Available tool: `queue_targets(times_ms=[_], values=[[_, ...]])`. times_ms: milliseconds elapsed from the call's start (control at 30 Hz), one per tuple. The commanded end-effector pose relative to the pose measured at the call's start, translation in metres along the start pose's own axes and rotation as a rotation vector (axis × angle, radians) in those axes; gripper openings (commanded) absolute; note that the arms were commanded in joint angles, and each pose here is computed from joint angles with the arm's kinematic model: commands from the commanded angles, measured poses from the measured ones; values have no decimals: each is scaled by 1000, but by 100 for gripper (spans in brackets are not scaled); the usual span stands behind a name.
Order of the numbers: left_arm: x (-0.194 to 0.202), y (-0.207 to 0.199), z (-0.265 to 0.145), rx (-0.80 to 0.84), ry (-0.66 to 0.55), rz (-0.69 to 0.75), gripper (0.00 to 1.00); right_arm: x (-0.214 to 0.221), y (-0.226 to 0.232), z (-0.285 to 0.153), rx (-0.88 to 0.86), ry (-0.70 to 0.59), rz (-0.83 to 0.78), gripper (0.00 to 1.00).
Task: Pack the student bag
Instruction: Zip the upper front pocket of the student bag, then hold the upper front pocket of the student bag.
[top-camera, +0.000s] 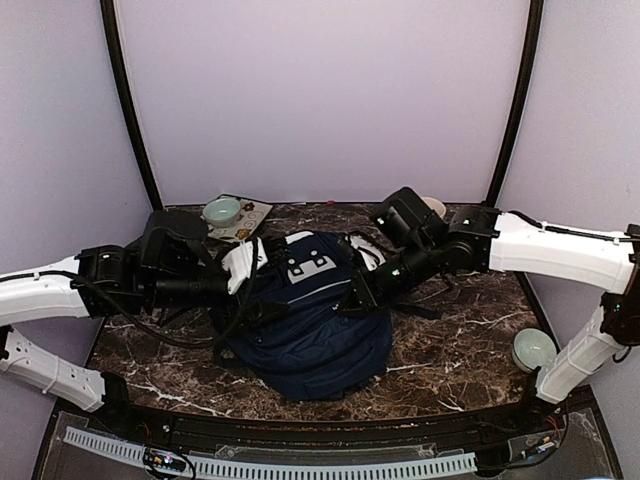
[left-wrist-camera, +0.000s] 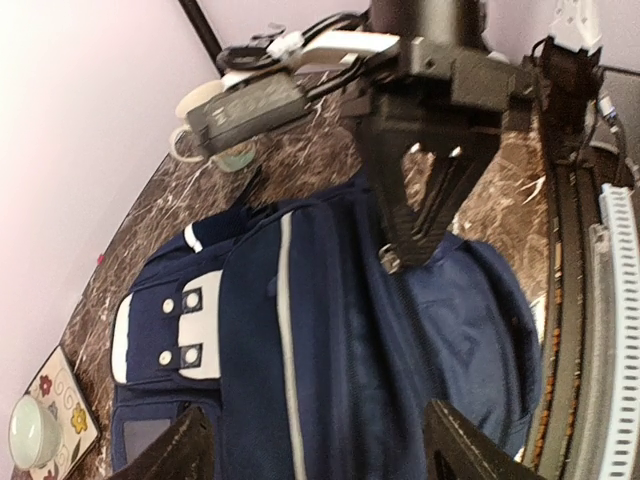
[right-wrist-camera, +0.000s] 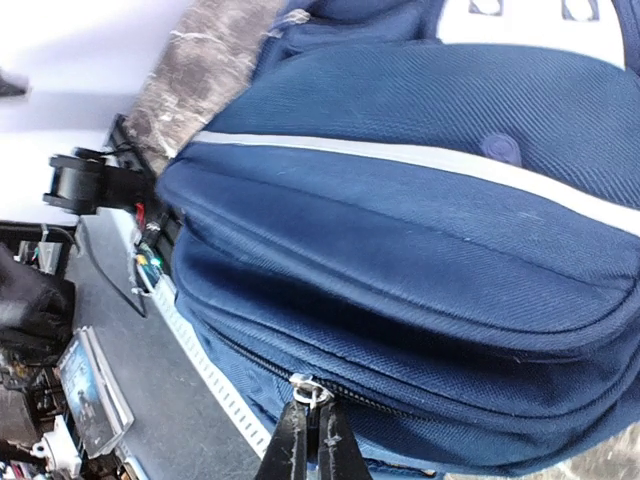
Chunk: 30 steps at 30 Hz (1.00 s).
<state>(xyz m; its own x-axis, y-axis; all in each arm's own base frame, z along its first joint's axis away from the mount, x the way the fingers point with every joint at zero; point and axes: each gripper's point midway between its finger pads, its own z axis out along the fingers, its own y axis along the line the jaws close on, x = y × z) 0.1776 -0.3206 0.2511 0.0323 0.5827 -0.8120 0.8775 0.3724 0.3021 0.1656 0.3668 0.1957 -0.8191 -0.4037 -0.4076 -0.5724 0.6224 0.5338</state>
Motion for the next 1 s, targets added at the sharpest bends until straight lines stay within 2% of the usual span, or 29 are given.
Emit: queue_targets(times_ms=[0, 133, 267, 467, 567, 800, 900, 967], values=[[-18, -25, -30, 194, -9, -78, 72, -58, 59, -32, -172, -168, -180, 0], [-24, -34, -31, 253, -12, -143, 64, -66, 73, -27, -216, -138, -234, 0], [-18, -21, -18, 162, 7, -205, 54, -67, 75, -11, -229, -82, -259, 0], [1, -18, -3, 120, 78, -196, 50, -73, 82, -11, -250, -76, -302, 0], [10, -10, 2, 63, 119, -187, 45, -74, 82, -10, -246, -64, -318, 0], [34, -8, 10, 21, 189, -156, 43, -73, 83, -13, -246, -52, -349, 0], [45, -5, 14, -14, 213, -159, 39, -72, 83, -16, -250, -56, -361, 0], [51, -2, 17, -41, 229, -160, 31, -71, 83, -18, -255, -55, -363, 0]])
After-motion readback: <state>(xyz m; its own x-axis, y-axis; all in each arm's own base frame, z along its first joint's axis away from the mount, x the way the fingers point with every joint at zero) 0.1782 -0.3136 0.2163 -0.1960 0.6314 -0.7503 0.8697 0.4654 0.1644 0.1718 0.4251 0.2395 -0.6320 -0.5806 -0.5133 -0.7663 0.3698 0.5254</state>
